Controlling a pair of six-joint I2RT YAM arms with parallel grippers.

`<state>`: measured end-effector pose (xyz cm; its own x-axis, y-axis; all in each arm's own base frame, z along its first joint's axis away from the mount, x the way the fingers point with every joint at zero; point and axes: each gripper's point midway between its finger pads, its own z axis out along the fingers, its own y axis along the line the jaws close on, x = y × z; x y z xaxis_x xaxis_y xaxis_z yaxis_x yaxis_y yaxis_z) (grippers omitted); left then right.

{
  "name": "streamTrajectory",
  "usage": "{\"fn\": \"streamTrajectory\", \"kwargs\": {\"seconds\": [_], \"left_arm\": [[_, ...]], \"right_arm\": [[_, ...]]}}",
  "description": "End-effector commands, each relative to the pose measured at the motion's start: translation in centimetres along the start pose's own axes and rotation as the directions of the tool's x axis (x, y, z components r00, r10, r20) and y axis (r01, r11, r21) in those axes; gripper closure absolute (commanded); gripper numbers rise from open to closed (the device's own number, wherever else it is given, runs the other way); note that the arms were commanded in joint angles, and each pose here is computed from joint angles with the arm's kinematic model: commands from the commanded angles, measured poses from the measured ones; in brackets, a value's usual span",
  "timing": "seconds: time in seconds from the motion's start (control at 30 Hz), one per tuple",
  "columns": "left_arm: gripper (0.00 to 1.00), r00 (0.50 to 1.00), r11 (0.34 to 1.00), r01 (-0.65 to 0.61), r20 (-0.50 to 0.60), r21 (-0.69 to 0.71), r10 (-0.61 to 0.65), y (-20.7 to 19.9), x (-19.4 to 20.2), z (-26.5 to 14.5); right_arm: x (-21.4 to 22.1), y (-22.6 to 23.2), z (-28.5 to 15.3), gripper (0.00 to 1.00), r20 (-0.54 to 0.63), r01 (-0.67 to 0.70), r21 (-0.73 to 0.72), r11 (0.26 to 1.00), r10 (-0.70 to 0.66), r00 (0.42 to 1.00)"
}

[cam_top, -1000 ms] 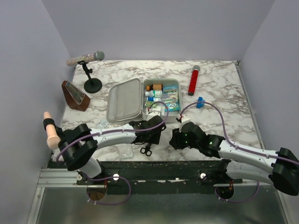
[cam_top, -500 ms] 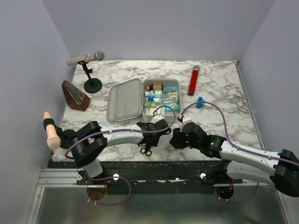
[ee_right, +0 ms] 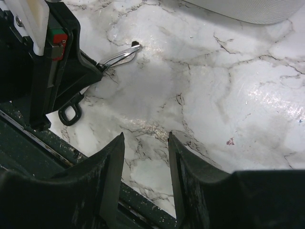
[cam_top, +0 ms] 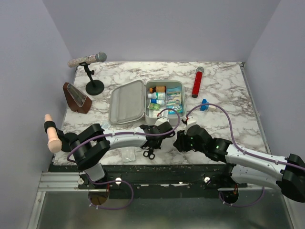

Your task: Organize the medicine kit

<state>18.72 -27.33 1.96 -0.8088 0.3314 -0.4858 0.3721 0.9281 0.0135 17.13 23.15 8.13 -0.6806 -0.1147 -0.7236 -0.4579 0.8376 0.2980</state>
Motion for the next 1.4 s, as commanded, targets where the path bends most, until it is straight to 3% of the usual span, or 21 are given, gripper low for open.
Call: {"fn": "streamTrajectory", "kwargs": {"seconds": [0.0, 0.47, 1.07, 1.33, 1.37], "left_arm": [[0.91, 1.000, 1.000, 0.000, -0.006, 0.024, 0.000, -0.7, -0.1, -0.2], [1.00, 0.999, 1.000, 0.014, 0.040, 0.013, -0.014, -0.6, -1.9, -1.4], [1.00, 0.992, 0.999, 0.032, 0.119, 0.031, -0.036, -0.2, -3.4, -3.2], [1.00, 0.996, 0.999, 0.021, 0.091, 0.032, -0.024, -0.4, -2.8, -2.8], [0.95, 0.996, 0.999, 0.021, 0.084, 0.035, -0.023, -0.4, -2.6, -2.7]], "right_arm": [[0.6, -0.8, -0.2, 0.50, -0.008, 0.003, 0.036, 0.999, -0.003, 1.000], [0.7, -1.1, -0.2, 0.50, -0.007, 0.002, 0.046, 0.999, -0.002, 1.000], [0.8, -0.8, 0.1, 0.50, -0.017, 0.000, 0.036, 0.999, 0.001, 1.000], [1.1, -0.9, 0.2, 0.50, -0.026, -0.002, 0.038, 0.999, 0.003, 1.000], [1.1, -0.9, 0.2, 0.50, -0.025, 0.000, 0.037, 0.999, 0.001, 1.000]]}}
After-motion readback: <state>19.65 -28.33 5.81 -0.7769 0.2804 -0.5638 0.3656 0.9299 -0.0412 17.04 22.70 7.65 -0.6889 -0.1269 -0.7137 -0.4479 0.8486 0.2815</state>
